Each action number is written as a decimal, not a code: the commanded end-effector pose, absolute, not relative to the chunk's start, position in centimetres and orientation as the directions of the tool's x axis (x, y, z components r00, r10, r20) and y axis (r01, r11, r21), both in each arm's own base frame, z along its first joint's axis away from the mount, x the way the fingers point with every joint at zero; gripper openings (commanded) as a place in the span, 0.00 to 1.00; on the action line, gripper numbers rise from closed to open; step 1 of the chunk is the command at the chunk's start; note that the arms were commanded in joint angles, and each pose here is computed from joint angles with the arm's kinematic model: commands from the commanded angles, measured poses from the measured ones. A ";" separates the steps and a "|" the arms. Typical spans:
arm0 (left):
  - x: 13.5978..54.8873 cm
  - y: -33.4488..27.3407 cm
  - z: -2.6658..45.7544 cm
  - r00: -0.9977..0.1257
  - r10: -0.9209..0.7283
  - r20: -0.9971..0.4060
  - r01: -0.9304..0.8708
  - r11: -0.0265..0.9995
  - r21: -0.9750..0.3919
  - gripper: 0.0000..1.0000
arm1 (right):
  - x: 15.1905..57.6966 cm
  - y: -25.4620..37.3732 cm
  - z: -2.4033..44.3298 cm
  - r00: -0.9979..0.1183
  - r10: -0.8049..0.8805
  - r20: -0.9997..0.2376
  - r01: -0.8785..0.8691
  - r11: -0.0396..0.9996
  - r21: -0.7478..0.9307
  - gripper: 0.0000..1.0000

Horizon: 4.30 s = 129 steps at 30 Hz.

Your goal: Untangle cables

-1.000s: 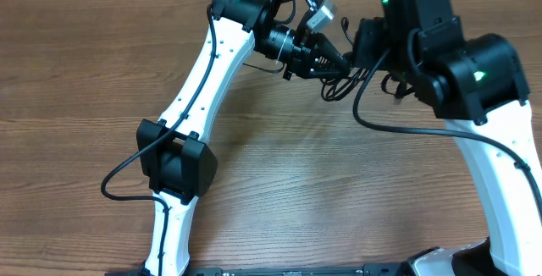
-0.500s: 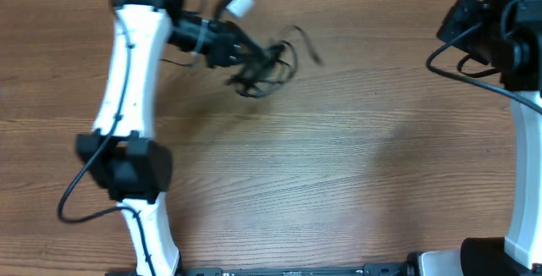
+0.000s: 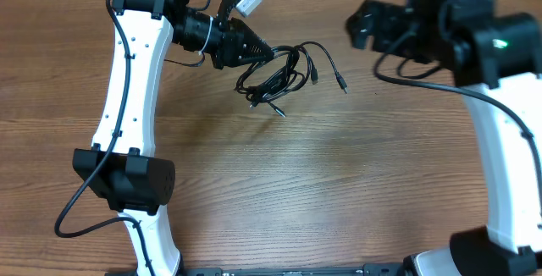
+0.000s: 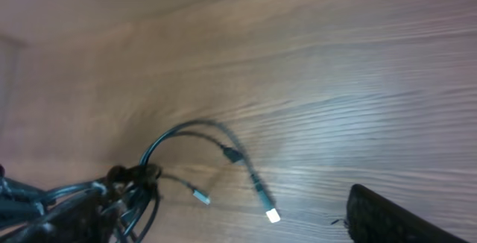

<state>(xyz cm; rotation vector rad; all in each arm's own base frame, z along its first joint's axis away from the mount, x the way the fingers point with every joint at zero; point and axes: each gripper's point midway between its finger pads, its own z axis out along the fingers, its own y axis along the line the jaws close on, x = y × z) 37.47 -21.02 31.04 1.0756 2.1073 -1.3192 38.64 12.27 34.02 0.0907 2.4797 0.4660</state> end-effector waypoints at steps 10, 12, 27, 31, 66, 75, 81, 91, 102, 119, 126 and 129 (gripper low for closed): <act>40.0 -20.7 34.3 -0.754 0.208 -0.623 0.653 0.336 -0.679 0.04 | 40.7 20.6 29.1 -0.854 -0.047 -0.518 -0.246 0.914 0.323 0.79; 40.0 -20.7 34.2 -0.755 0.209 -0.622 0.652 0.339 -0.678 0.04 | 40.7 21.5 28.5 -0.856 -0.063 -0.513 -0.260 0.910 0.322 0.79; 36.6 -18.6 38.4 -0.755 0.171 -0.633 0.637 0.419 -0.647 0.04 | 45.2 14.6 27.2 -0.805 0.061 -0.591 0.010 0.996 0.090 0.04; 34.4 -16.8 41.0 -0.752 0.124 -0.647 0.622 0.455 -0.637 0.04 | 47.3 9.5 28.2 -0.750 0.135 -0.648 0.144 0.989 0.039 0.04; 33.9 -11.3 42.3 -0.696 0.085 -0.713 0.557 0.691 -0.461 0.04 | 40.6 12.5 49.4 -0.404 0.213 -0.890 -0.125 0.950 0.285 0.04; 34.2 -10.4 41.3 -0.716 0.092 -0.692 0.513 0.742 -0.432 0.04 | 34.7 23.9 51.5 -0.492 0.222 -0.842 -0.430 0.779 0.457 0.04; 34.2 -10.4 41.3 -0.715 0.093 -0.693 0.512 0.744 -0.429 0.04 | 30.5 29.1 52.2 -0.587 0.211 -0.782 -0.531 0.630 0.568 0.04; 34.2 -9.9 40.6 -0.735 0.095 -0.672 0.486 0.765 -0.423 0.04 | 30.1 29.3 50.1 -0.567 0.232 -0.791 -0.403 0.759 0.511 0.04; 34.1 -8.9 39.5 -0.763 0.102 -0.638 0.435 0.811 -0.391 0.04 | 37.6 21.4 42.5 -0.558 0.093 -0.825 -0.079 0.983 0.164 1.00; 33.8 -8.7 39.1 -0.769 0.122 -0.627 0.435 0.819 -0.375 0.04 | 50.3 5.5 17.9 -0.672 0.729 -0.132 0.637 0.659 0.400 0.96; 33.5 -8.7 38.9 -0.777 0.121 -0.617 0.430 0.818 -0.381 0.04 | 49.5 5.1 9.5 -0.447 0.880 0.161 0.876 0.394 0.278 0.92; 33.4 -8.7 38.8 -0.782 0.121 -0.611 0.427 0.818 -0.384 0.04 | 47.7 5.6 6.6 -0.352 0.913 0.206 0.932 0.320 0.172 0.92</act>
